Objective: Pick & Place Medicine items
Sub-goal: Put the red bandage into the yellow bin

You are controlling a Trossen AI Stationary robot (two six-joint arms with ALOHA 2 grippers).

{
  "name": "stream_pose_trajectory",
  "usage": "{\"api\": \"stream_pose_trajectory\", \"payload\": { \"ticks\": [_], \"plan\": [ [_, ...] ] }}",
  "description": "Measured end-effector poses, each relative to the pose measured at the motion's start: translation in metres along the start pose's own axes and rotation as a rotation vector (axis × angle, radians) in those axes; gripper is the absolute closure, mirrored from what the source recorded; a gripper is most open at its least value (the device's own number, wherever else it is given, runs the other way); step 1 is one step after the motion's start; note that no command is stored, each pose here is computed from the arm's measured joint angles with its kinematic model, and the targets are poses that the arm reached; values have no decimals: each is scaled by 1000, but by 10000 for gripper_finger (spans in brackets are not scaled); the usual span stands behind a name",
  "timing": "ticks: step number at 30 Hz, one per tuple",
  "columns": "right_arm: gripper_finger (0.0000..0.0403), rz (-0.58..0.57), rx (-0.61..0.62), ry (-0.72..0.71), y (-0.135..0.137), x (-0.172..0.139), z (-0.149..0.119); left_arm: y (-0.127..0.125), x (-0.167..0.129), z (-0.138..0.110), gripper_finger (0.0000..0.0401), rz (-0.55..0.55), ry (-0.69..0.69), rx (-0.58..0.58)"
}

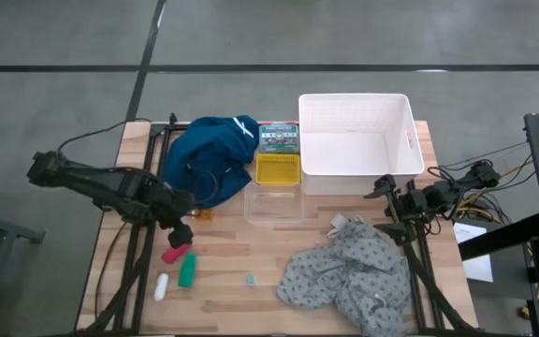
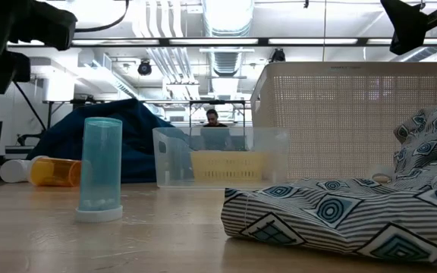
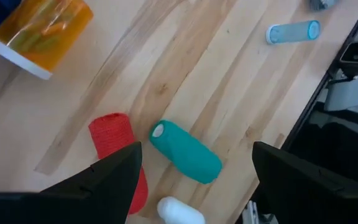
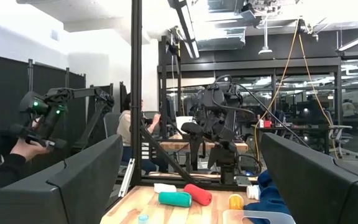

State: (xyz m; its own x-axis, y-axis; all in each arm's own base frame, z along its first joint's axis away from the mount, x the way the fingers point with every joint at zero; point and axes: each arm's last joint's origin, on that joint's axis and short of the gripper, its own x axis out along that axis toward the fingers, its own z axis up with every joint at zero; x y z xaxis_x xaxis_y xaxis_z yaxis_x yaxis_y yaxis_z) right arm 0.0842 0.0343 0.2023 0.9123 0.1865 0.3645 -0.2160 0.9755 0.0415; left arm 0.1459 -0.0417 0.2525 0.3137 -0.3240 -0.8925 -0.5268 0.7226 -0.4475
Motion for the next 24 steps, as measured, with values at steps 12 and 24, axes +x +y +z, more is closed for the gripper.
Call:
{"api": "stream_pose_trajectory", "payload": {
  "ticks": [12,24],
  "plan": [
    [23,0,0,0,0,0,0,-3,9,-11,91,99,54,-62],
    [23,0,0,0,0,0,0,-13,50,-15,91,306,272,33]
  ]
}}
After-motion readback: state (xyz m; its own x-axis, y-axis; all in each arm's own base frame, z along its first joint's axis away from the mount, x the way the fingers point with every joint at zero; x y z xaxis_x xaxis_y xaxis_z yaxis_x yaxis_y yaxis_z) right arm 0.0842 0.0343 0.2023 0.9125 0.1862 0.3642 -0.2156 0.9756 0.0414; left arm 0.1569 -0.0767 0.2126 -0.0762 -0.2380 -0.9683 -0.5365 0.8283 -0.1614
